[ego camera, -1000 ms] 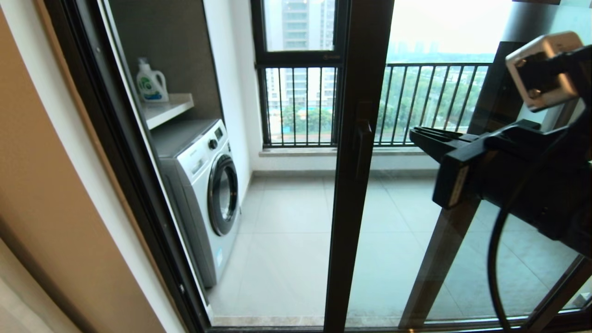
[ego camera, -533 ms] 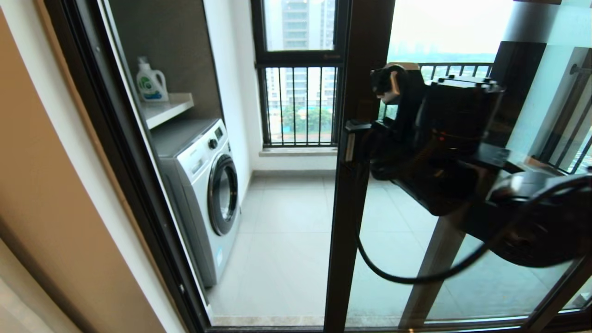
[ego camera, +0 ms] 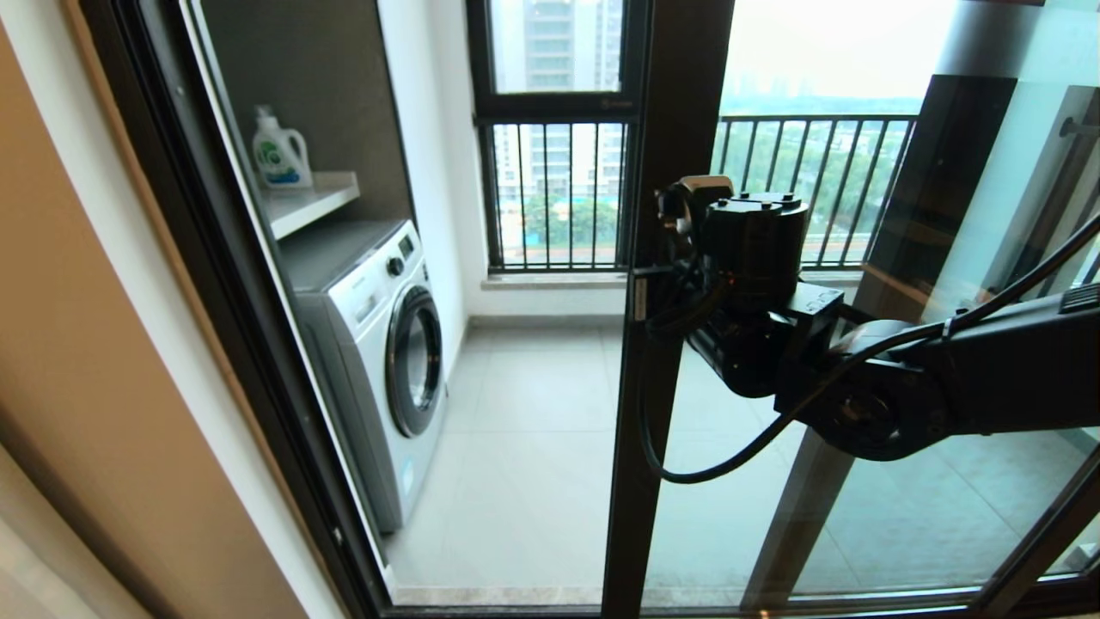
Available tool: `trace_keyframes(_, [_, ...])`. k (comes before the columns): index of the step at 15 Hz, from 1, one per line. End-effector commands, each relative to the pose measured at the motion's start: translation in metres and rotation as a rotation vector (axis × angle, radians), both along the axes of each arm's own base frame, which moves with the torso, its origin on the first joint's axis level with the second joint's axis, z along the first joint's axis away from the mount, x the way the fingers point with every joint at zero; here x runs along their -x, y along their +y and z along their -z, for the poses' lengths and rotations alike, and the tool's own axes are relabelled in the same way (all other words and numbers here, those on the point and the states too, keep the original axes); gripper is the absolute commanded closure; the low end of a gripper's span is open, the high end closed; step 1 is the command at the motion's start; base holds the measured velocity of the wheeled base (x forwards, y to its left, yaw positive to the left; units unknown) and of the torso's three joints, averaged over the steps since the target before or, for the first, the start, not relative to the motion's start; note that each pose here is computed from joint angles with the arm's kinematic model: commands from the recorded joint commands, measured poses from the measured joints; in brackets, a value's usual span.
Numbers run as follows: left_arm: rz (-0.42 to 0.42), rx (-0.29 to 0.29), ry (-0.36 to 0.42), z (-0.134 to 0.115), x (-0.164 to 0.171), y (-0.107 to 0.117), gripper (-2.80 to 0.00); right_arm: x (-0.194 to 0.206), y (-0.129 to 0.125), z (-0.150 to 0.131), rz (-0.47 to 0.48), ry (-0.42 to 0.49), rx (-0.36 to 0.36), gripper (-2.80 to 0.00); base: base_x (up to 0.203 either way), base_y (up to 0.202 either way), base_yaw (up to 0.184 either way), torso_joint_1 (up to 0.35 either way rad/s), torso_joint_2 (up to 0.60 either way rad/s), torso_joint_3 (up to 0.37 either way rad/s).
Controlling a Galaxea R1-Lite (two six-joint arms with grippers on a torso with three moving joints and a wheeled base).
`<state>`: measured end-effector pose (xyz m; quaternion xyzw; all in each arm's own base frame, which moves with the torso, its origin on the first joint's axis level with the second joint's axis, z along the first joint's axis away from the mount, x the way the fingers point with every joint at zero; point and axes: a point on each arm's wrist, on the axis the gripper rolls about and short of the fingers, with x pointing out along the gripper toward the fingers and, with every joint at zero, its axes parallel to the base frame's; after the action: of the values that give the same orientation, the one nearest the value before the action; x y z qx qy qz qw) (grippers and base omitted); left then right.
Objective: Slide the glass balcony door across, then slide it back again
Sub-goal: Open the slid door
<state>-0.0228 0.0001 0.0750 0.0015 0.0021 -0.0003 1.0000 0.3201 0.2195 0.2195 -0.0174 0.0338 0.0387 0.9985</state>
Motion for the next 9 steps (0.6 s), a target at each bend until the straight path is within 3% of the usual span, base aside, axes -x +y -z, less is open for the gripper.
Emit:
trace_keyframes(1, [0.001, 0.000, 0.002, 0.000, 0.000, 0.000, 0.00, 0.002, -0.003, -0.002, 0.008, -0.007, -0.005, 0.00, 0.000, 0.000, 0.000, 0.000, 0.00, 0.000])
trace_keyframes(9, [0.001, 0.000, 0.002, 0.000, 0.000, 0.000, 0.00, -0.043, -0.033, 0.015, 0.134, -0.014, -0.004, 0.00, 0.000, 0.000, 0.000, 0.000, 0.00, 0.000])
